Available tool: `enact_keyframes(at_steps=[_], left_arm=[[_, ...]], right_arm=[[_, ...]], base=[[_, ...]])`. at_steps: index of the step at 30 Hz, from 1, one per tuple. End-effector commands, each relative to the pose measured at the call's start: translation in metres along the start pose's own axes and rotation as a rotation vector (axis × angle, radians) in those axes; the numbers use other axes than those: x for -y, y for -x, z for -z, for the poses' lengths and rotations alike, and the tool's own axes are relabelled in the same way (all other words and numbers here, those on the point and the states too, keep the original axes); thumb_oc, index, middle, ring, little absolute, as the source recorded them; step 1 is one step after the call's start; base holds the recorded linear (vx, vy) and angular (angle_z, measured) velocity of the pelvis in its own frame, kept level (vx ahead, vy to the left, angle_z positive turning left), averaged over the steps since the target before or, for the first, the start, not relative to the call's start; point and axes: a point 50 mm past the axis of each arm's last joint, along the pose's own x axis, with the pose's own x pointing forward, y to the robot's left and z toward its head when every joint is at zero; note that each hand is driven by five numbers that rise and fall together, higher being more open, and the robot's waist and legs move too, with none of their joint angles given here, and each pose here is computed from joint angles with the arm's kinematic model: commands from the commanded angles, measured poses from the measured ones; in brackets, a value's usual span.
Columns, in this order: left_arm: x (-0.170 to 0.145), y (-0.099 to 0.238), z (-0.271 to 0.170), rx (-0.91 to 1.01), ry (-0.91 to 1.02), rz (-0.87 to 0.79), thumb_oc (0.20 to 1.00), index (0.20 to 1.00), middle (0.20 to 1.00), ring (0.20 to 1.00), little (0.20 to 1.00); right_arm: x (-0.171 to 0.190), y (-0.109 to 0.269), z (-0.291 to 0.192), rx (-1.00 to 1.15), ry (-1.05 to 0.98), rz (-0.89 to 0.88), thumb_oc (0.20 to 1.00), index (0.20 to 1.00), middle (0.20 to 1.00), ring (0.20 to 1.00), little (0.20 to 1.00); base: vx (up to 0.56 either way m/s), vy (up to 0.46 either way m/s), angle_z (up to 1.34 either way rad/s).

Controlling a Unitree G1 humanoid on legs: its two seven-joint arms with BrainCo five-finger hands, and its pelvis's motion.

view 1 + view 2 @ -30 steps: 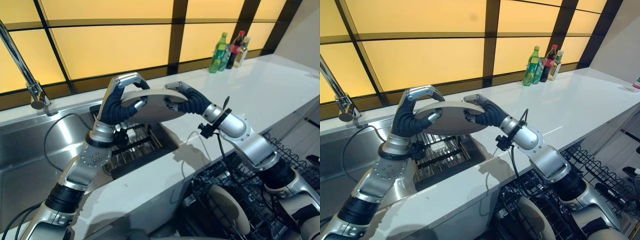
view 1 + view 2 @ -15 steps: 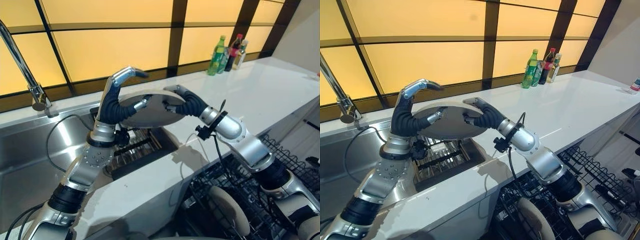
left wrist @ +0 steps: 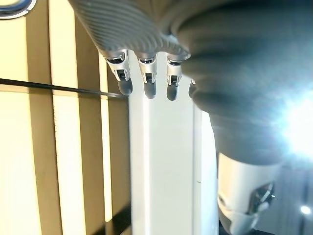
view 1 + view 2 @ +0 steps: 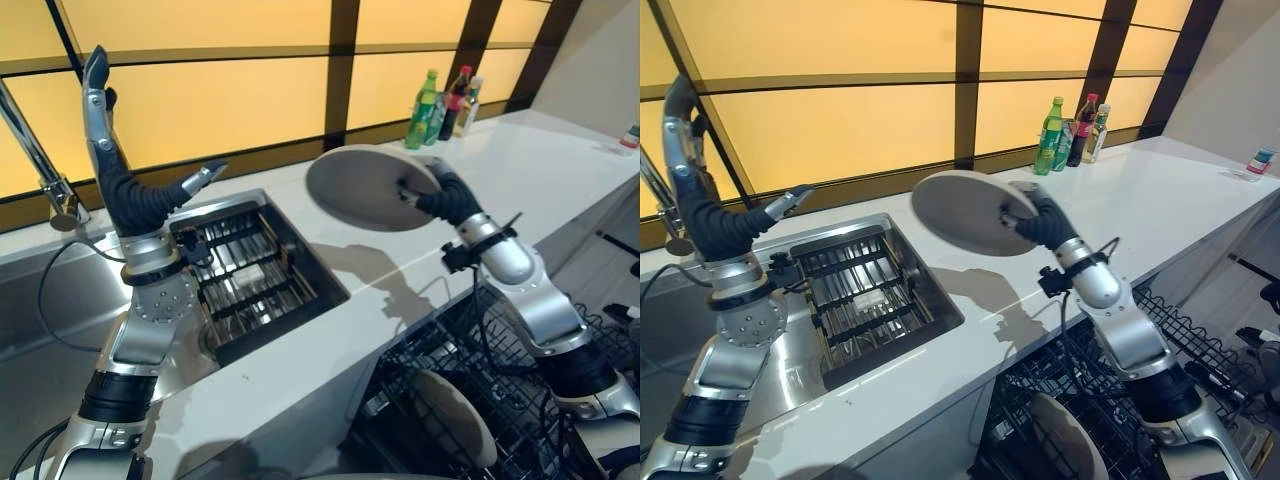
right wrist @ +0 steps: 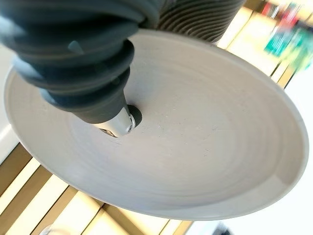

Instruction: Pick up plates and place into dishwasher.

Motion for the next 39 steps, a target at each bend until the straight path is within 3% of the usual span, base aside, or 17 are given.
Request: enact_keyframes(at_steps=[1,11,30,35,39], left_arm=[[-0.024,0.002,0.017,-0.059,-0.086,-0.024,1.0,1.0,1.0,1.0,1.0],[-0.07,0.012,0.035,-0.18,-0.251,-0.089,1.0,1.0,1.0,1.0,1.0],[-0.097,0.03,0.048,-0.284,-0.431,-0.003,1.0,1.0,1.0,1.0,1.0],[-0.1,0.027,0.049,-0.279,-0.447,0.007,1.0,1.0,1.0,1.0,1.0],[-0.102,0.027,0.048,-0.274,-0.458,0.034,1.0,1.0,1.0,1.0,1.0]], right_arm=[[0.036,0.007,-0.012,0.081,0.099,0.167,0.2,0.2,0.2,0.2,0.2],[0.088,0.053,0.031,-0.13,0.232,0.425,0.2,0.2,0.2,0.2,0.2],[0.105,0.133,0.12,-0.649,0.455,0.558,0.2,0.2,0.2,0.2,0.2],[0.103,0.151,0.138,-0.781,0.376,0.474,0.2,0.2,0.2,0.2,0.2],[0.086,0.161,0.154,-0.87,0.293,0.303,0.2,0.2,0.2,0.2,0.2]], base=[[0.03,0.0,-0.13],[0.04,-0.002,-0.13],[0.1,-0.023,-0.09],[0.06,-0.025,0.01],[0.09,-0.039,0.01]])
